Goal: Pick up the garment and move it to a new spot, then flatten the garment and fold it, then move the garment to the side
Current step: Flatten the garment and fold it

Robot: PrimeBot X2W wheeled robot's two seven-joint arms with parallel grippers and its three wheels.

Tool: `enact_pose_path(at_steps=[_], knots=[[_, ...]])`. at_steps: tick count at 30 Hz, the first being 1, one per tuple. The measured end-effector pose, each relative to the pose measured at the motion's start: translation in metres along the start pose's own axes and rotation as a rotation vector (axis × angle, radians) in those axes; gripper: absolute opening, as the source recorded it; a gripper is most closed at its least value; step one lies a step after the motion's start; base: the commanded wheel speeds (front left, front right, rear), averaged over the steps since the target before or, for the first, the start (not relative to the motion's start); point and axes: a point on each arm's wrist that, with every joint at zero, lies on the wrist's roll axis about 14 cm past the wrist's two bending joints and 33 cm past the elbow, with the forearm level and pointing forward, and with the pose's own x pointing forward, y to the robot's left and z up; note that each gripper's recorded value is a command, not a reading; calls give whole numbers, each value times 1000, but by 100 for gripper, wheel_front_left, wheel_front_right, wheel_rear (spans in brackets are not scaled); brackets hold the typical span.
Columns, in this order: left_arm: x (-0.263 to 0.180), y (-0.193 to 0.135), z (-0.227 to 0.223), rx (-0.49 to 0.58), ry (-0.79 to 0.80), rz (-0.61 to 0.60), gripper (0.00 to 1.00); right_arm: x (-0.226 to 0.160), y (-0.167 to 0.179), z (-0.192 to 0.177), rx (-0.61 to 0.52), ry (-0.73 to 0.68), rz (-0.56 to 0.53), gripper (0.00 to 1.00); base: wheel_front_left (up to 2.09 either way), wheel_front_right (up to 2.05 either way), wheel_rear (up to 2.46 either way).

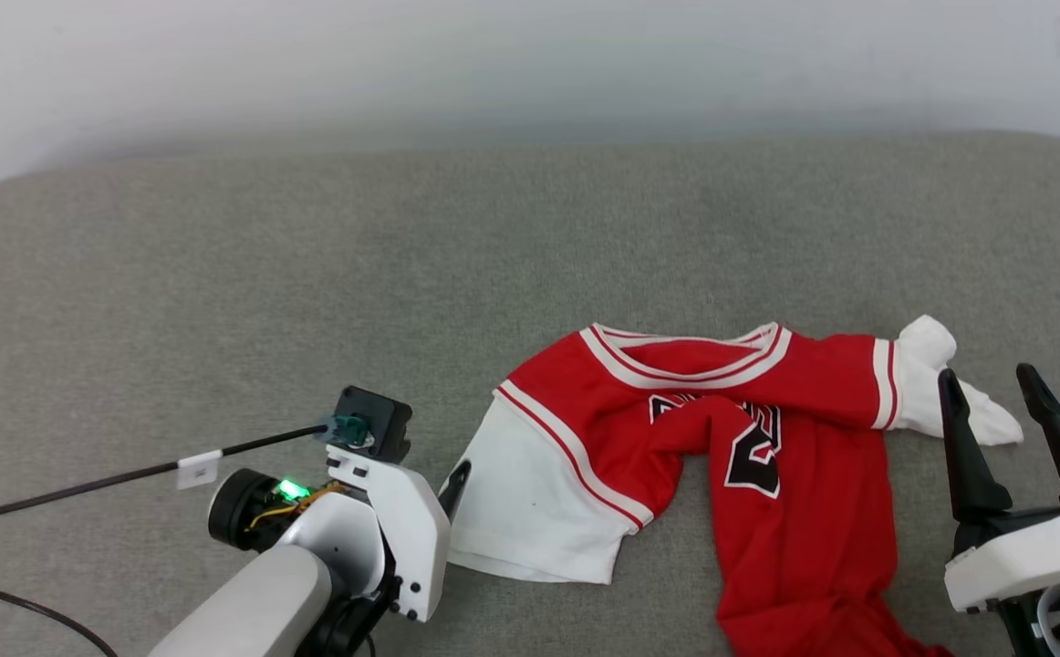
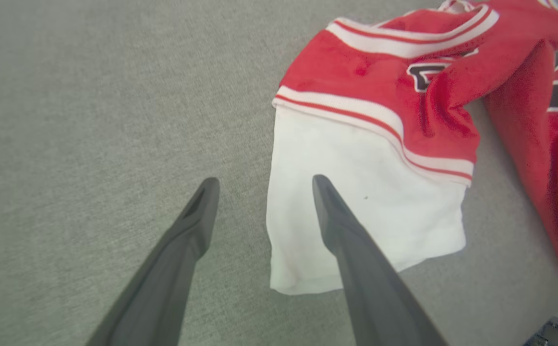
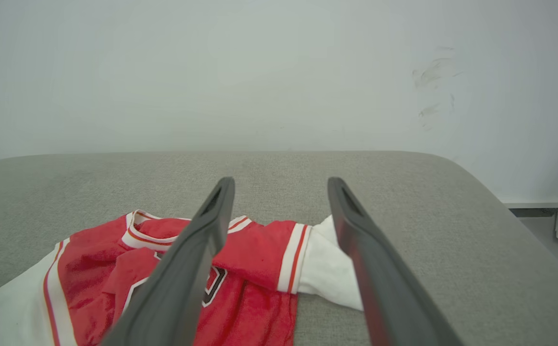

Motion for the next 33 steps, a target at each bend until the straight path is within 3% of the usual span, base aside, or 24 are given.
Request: enact_pose_path(at_steps=[6,9,10,11,13,18,23,33], knots=[[16,-9,-67,2,340,-84,100,10,-4,-13,7,23,-15,100,0,0,0],[18,-16,-80,30,438,-131,100,10,-10,-19,7,36,-32,100,0,0,0],[19,-17,-82,39,458,-140,83,10,-11,-21,7,41,-36,100,0,0,0],[19,-18,-83,48,476,-149,47,10,-11,-22,8,42,-38,100,0,0,0],[19,-19,-84,56,493,-155,0,10,-12,-22,11,38,-41,100,0,0,0],[18,-29,-80,36,434,-172,0,6,-12,-18,37,31,-43,100,0,0,0],[18,-25,-47,18,234,-109,0,-1,-23,-23,73,73,-72,100,0,0,0],[-2,-4,33,10,-158,5,0,-19,-73,-97,225,514,-203,100,0,0,0]])
